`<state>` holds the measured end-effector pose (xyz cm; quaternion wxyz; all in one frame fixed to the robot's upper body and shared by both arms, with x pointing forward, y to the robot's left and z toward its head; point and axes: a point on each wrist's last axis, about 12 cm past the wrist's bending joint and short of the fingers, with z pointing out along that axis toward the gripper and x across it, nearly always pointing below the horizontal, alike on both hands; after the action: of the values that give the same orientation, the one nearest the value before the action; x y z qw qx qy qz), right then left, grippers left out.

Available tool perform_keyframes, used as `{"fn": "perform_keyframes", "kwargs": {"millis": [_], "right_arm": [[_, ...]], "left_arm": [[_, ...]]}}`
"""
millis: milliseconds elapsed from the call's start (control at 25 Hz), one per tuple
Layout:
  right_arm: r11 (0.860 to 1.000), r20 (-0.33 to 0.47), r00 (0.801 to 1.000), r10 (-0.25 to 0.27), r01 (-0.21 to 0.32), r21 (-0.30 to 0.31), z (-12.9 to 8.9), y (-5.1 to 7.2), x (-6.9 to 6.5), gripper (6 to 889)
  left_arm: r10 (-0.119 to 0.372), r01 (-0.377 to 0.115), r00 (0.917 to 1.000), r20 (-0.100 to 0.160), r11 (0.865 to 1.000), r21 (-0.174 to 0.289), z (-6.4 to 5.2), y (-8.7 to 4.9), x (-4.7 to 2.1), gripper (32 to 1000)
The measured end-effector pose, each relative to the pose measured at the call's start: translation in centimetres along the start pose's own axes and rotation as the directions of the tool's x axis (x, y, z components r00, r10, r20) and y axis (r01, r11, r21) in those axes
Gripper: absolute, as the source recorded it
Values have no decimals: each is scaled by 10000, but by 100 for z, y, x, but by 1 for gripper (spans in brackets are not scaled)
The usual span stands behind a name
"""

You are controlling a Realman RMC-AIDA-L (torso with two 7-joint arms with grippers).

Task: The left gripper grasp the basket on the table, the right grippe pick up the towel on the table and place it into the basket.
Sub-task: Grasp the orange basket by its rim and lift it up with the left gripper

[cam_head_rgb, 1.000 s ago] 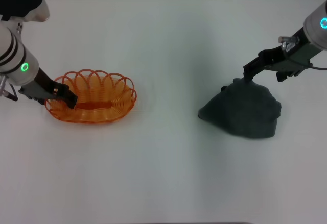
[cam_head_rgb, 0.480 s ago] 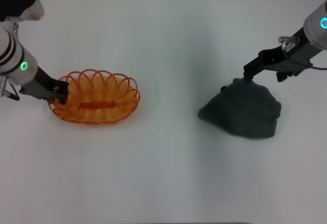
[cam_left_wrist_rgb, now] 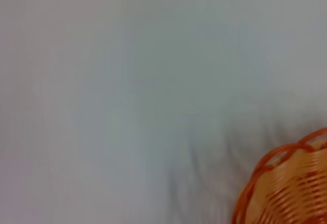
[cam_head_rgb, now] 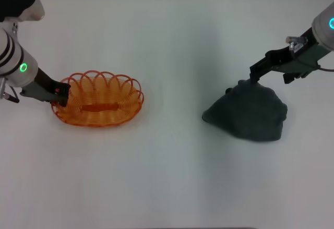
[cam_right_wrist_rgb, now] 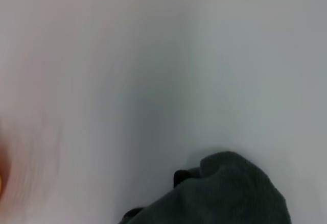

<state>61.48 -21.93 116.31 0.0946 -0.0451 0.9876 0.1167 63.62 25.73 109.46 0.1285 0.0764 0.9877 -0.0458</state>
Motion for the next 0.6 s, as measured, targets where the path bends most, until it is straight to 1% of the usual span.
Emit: {"fn": "perform_keyframes", "kwargs": {"millis": [160,240,600], "right_arm": [[10000,-21,10000,31,-31,6,8,-14,12,833],[10000,-19,10000,36,-36,6,10,-18,14,834],[10000,-1,10000,50,-50,-10,28,-32,15,835]], "left_arm": [[-118,117,9999,16,9998,166,-16,-3,-10,160],[-229,229,9997,-21,9993,280,-36,9,-11,157],[-420,432,9990,-162,9957,815,-206,18,-55,143]]}}
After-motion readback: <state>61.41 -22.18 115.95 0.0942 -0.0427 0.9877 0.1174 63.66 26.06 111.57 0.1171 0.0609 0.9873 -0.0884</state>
